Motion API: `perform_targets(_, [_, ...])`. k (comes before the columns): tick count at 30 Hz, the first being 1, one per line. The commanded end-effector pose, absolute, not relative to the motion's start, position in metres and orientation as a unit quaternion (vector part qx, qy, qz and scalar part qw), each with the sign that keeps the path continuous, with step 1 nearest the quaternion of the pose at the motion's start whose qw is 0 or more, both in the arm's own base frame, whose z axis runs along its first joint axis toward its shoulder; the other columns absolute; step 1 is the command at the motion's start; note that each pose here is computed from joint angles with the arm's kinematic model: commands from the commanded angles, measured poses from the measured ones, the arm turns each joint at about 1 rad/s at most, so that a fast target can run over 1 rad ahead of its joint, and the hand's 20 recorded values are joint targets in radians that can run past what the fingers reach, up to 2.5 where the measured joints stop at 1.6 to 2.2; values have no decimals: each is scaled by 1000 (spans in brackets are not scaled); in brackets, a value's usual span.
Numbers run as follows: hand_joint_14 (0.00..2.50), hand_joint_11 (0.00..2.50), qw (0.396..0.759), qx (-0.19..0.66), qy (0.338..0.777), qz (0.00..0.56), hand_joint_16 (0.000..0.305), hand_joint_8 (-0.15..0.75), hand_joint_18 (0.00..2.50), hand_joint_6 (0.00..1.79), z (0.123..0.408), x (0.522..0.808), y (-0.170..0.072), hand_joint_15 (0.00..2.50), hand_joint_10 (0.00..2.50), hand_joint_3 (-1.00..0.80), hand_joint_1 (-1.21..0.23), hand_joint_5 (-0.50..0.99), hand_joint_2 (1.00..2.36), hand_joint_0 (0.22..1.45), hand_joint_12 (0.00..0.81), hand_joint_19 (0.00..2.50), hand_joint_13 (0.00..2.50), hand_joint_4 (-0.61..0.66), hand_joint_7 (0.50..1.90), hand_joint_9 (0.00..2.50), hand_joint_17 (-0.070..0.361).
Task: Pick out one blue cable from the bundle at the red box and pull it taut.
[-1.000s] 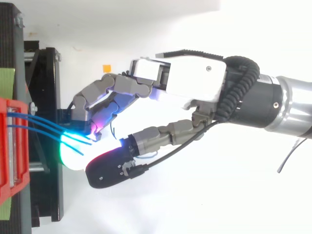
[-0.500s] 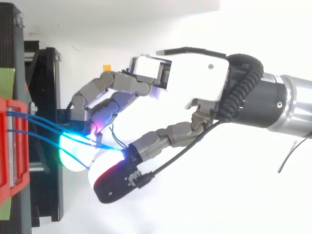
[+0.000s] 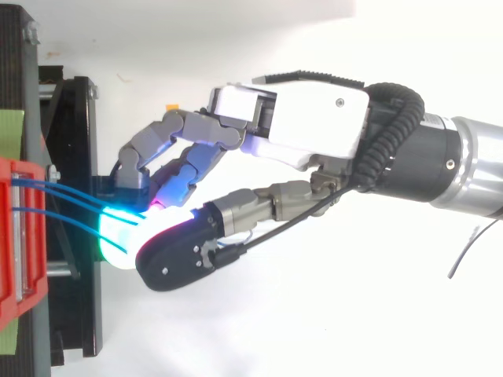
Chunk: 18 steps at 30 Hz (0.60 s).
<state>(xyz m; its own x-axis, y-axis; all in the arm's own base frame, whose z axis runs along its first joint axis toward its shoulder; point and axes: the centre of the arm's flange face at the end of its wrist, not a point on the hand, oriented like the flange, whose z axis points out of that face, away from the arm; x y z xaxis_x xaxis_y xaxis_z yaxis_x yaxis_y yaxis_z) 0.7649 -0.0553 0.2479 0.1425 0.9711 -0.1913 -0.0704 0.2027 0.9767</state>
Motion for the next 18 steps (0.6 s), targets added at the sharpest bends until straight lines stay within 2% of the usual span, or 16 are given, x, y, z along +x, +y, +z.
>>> perform_targets(1, [15, 710, 600, 459, 491, 433, 51, 294, 818, 886, 247, 765, -57, 393, 27, -468, -436, -131, 1003, 605, 357, 621, 826, 117, 875, 1060, 116])
perform_targets(3, [17, 688, 601, 459, 490, 433, 53, 300, 807, 877, 249, 765, -57, 411, 25, -358, -456, -127, 1013, 602, 363, 659, 828, 117, 876, 1060, 119])
perform_targets(10, [16, 694, 602, 459, 489, 433, 55, 311, 809, 863, 249, 765, -57, 420, 26, -232, -543, -127, 1017, 591, 371, 671, 827, 126, 913, 1052, 123])
perform_targets(15, [17, 705, 602, 459, 489, 433, 55, 295, 803, 893, 248, 765, -57, 437, 26, -206, -786, -155, 1018, 584, 368, 649, 808, 139, 897, 960, 124])
perform_targets(18, [17, 722, 602, 459, 489, 433, 55, 290, 790, 910, 248, 765, -57, 432, 27, -231, -862, -170, 1018, 609, 360, 604, 779, 119, 853, 923, 124])
